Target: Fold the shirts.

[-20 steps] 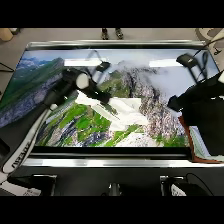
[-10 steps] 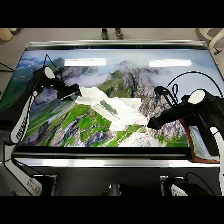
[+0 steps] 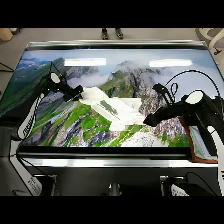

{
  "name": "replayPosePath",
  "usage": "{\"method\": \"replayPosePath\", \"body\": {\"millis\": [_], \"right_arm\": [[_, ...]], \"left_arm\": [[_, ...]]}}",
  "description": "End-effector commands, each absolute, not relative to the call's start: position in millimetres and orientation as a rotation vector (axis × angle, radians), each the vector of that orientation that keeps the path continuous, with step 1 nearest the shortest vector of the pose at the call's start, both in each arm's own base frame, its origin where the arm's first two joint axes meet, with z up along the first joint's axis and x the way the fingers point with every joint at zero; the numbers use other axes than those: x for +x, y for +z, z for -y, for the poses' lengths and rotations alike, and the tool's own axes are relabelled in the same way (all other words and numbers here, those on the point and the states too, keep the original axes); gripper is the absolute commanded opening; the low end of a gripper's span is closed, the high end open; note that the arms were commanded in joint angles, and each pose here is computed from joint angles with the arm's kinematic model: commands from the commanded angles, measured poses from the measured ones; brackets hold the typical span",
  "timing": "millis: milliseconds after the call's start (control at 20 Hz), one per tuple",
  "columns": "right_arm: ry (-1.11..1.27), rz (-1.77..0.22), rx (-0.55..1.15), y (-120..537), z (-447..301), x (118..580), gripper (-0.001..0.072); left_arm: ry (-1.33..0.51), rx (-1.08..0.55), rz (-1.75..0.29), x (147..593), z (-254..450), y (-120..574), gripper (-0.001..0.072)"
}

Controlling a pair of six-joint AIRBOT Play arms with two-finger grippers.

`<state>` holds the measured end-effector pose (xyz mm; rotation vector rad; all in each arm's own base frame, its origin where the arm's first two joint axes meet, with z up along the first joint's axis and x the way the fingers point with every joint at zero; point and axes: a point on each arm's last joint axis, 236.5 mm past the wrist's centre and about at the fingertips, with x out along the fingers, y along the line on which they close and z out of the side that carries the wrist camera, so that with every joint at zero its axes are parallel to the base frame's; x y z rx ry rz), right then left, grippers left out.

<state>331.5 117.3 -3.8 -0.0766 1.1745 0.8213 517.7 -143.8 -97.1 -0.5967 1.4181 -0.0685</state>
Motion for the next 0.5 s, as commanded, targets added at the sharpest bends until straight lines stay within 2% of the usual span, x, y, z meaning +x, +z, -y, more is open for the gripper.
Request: {"method": "replayPosePath", "body": {"millis": [0, 100, 200, 250, 300, 350, 450], "right_arm": [[0.772, -1.136, -0.066, -19.9, -114.6, 355.8, 0.0697], [0.783, -1.181, -0.044, -36.9, -115.6, 354.0, 0.0638], [0.872, -1.214, -0.029, -43.5, -125.6, 341.1, 0.0506], [0.917, -1.213, -0.038, -41.8, -129.4, 335.3, 0.0361], [0.943, -1.216, -0.050, -39.1, -130.4, 330.9, 0.0058], [0.959, -1.219, -0.061, -35.2, -130.3, 329.0, 0.0020], [0.988, -1.185, -0.123, -12.1, -127.9, 336.3, 0.0016]], "left_arm": [[-0.086, -0.600, -1.398, 521.9, 152.4, -94.1, 0.0035], [-0.128, -0.558, -1.387, 520.8, 157.0, -87.1, 0.0034], [-0.150, -0.543, -1.354, 523.5, 159.3, -71.9, 0.0034], [-0.166, -0.530, -1.327, 526.1, 159.5, -60.9, 0.0034], [-0.195, -0.503, -1.291, 529.0, 159.4, -46.2, 0.0034], [-0.226, -0.473, -1.250, 531.1, 159.2, -27.4, 0.0034], [-0.292, -0.411, -1.133, 535.6, 159.7, 28.1, 0.0033]]}}
